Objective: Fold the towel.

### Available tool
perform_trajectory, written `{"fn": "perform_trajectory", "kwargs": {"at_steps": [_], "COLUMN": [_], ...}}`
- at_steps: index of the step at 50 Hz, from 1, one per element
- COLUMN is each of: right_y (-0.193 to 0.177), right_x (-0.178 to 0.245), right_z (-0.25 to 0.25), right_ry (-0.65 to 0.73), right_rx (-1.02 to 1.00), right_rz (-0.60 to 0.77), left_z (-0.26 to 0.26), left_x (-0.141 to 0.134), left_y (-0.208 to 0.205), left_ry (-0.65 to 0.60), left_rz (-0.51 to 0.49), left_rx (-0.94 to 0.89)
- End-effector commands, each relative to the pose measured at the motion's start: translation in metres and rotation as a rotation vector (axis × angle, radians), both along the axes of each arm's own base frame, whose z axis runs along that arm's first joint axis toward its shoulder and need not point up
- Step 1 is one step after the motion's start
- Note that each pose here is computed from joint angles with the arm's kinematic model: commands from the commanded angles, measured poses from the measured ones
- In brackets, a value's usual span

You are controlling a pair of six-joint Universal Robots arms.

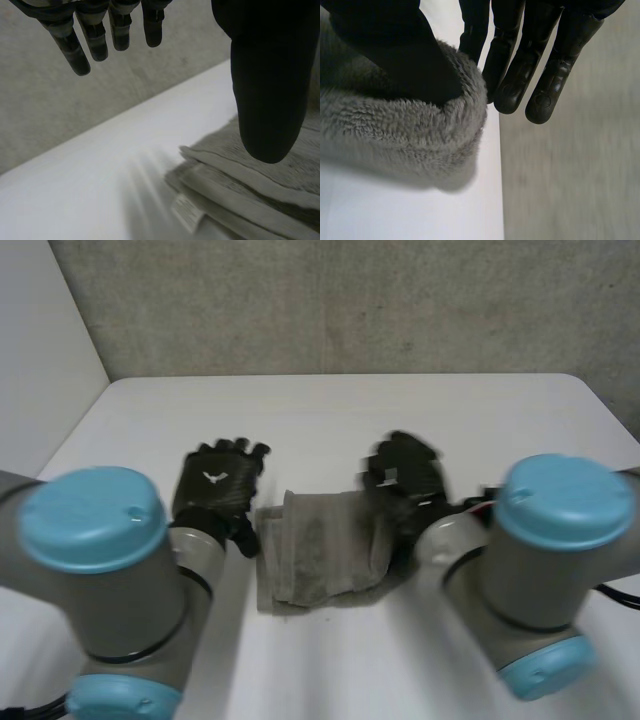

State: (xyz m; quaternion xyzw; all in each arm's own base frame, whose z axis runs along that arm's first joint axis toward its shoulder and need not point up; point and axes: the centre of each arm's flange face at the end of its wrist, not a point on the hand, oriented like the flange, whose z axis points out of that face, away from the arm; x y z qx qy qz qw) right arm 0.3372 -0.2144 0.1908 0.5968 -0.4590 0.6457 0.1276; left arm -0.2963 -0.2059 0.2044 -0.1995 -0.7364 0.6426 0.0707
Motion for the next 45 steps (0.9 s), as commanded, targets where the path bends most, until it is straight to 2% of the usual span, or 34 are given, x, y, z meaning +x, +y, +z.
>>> {"fn": "perform_trajectory", "kwargs": {"at_steps": [1,2,3,5,7,11,13,14,16,19,21,22,24,27,29,34,36,37,41,45], "right_y": [0.069,0.086,0.087,0.107,0.109,0.101,0.09,0.09,0.072,0.062,0.047,0.047,0.032,0.021,0.003,-0.013,-0.018,-0.024,-0.031,-0.038], "right_x": [0.055,0.06,0.06,0.064,0.065,0.066,0.064,0.064,0.055,0.048,0.033,0.033,0.013,0.002,-0.017,-0.03,-0.029,-0.028,-0.023,-0.019], "right_z": [-0.037,-0.05,-0.05,-0.072,-0.076,-0.069,-0.048,-0.047,-0.024,-0.014,0.013,0.013,0.038,0.045,0.045,0.05,0.045,0.033,0.017,0.004], "right_ry": [0.037,0.056,0.057,0.09,0.096,0.078,0.029,0.029,-0.086,-0.164,-0.363,-0.365,-0.564,-0.643,-0.731,-0.781,-0.77,-0.749,-0.711,-0.688], "right_rx": [0.072,0.103,0.103,0.149,0.152,0.137,0.11,0.109,0.144,0.194,0.319,0.32,0.451,0.52,0.672,0.852,0.907,0.954,1.003,1.013], "right_rz": [0.355,0.441,0.441,0.545,0.562,0.519,0.415,0.414,0.276,0.214,0.128,0.128,0.05,-0.003,-0.105,-0.15,-0.149,-0.161,-0.165,-0.173], "left_z": [0.021,0.021,0.021,0.019,0.018,0.017,0.017,0.018,0.02,0.028,0.033,0.036,0.039,0.043,0.042,0.025,0.004,0.004,-0.034,-0.052], "left_x": [0.039,0.039,0.044,0.048,0.049,0.049,0.048,0.046,0.045,0.038,0.034,0.03,0.025,0.013,0.004,-0.017,-0.026,-0.026,-0.032,-0.031], "left_y": [-0.012,-0.012,-0.014,-0.016,-0.017,-0.015,-0.016,-0.017,-0.018,-0.022,-0.025,-0.028,-0.03,-0.031,-0.028,-0.022,-0.019,-0.019,-0.019,-0.021], "left_ry": [0.025,0.025,0.025,0.021,0.018,0.016,0.016,0.02,0.024,0.046,0.061,0.078,0.1,0.157,0.185,0.214,0.214,0.214,0.193,0.152], "left_rz": [0.11,0.111,0.129,0.14,0.145,0.14,0.139,0.135,0.131,0.096,0.075,0.058,0.041,0.016,-0.006,-0.041,-0.032,-0.032,0.02,0.063], "left_rx": [-0.043,-0.043,-0.04,-0.035,-0.031,-0.027,-0.027,-0.033,-0.038,-0.062,-0.074,-0.08,-0.082,-0.072,-0.051,0.088,0.218,0.218,0.373,0.414]}}
